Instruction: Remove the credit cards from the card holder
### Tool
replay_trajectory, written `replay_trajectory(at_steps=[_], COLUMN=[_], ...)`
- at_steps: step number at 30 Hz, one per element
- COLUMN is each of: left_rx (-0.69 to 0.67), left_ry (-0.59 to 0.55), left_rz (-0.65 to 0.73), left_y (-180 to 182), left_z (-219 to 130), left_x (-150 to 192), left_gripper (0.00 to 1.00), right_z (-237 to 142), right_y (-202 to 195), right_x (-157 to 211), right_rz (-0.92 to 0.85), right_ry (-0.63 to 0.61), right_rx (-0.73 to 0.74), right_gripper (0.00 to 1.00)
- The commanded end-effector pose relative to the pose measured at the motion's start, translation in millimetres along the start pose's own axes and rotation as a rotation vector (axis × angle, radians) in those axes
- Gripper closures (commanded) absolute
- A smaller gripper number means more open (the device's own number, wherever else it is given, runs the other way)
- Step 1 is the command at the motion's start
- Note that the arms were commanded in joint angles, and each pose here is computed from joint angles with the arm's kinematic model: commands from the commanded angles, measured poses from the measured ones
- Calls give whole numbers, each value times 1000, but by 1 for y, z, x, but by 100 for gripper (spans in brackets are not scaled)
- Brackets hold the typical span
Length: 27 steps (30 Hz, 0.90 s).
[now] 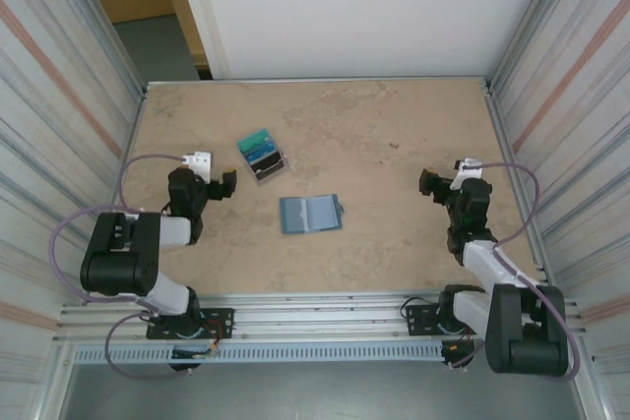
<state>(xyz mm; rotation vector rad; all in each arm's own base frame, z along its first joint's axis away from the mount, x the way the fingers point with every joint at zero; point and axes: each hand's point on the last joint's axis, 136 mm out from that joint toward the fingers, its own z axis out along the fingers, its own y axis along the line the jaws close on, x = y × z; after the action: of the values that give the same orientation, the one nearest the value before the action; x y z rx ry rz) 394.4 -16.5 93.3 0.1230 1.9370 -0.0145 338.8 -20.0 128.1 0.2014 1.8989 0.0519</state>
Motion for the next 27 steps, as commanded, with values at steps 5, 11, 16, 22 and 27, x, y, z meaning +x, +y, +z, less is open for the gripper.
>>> replay_trajectory(at_steps=[5, 11, 16, 22, 27], left_rx=[7, 6, 7, 6, 6], left_ry=[23, 24, 24, 24, 25], left_rz=[-11, -9, -8, -9, -8], left_y=[3, 3, 3, 3, 3], left_z=[2, 2, 2, 2, 2], left_x=[1, 1, 1, 1, 2], left_gripper=[1, 1, 1, 1, 1], right_z=[29, 43, 52, 65, 60], right_y=[22, 31, 17, 15, 28], right_x=[8, 16, 26, 29, 29], right_rz=[-37, -93, -21, -62, -77], right_ry=[42, 22, 39, 88, 76], right_rx=[-136, -245, -251, -140, -245], right_gripper=[1, 1, 1, 1, 1])
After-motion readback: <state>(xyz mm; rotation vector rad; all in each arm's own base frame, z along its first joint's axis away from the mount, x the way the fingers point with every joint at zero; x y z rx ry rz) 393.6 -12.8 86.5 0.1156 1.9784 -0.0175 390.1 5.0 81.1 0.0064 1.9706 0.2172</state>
